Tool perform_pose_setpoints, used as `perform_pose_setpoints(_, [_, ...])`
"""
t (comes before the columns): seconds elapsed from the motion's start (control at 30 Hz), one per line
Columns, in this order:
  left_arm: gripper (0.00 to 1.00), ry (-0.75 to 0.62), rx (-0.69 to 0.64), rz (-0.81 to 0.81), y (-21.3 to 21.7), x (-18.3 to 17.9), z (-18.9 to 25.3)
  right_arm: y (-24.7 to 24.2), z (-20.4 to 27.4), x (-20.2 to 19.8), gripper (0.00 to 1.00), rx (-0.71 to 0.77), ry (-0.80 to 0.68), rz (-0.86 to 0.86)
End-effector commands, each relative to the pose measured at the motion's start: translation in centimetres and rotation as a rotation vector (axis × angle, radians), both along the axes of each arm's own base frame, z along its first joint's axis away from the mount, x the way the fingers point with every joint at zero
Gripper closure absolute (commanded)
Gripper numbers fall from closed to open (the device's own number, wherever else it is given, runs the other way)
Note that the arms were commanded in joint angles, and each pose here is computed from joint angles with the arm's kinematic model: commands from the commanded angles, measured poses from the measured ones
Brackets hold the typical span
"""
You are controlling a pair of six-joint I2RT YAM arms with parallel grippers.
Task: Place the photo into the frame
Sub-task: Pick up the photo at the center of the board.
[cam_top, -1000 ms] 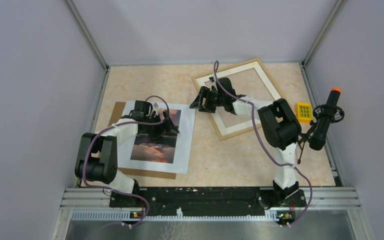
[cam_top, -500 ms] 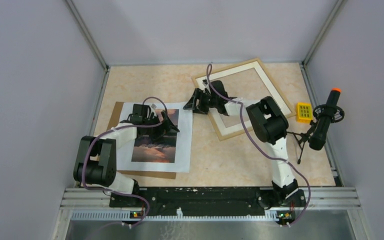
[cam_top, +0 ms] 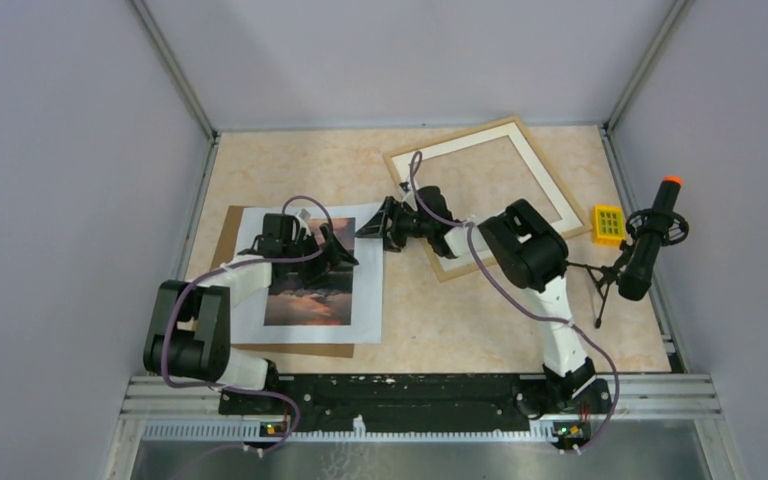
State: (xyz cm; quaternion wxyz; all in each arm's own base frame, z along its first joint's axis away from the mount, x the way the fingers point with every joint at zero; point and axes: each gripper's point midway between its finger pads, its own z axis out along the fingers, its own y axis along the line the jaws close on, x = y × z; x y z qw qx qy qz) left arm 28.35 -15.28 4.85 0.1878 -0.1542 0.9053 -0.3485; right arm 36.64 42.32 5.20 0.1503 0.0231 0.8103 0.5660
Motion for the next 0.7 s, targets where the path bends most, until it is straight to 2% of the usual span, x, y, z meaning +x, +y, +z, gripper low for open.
perform_pose_setpoints(0.0, [0.02,0.129,0.167,0.052,2.9,-3.3,-4.9,1.5,5.8,-2.7,0.39,0.164,-0.045,0.052])
perform_pose_setpoints(0.3, [0.02,0.081,0.173,0.041,3.0,-3.6,-3.9,0.8,7.1,-4.6,0.43,0.244,-0.061,0.015])
perform_pose_setpoints(0.6, [0.02,0.038,0.154,0.032,2.8,-3.7,-2.8,-0.2,5.7,-5.1,0.46,0.17,-0.083,-0.004])
perform_pose_setpoints(0.67, [0.02,0.021,0.148,0.031,2.7,-3.8,-2.4,-0.4,5.2,-4.8,0.51,0.14,-0.094,-0.024])
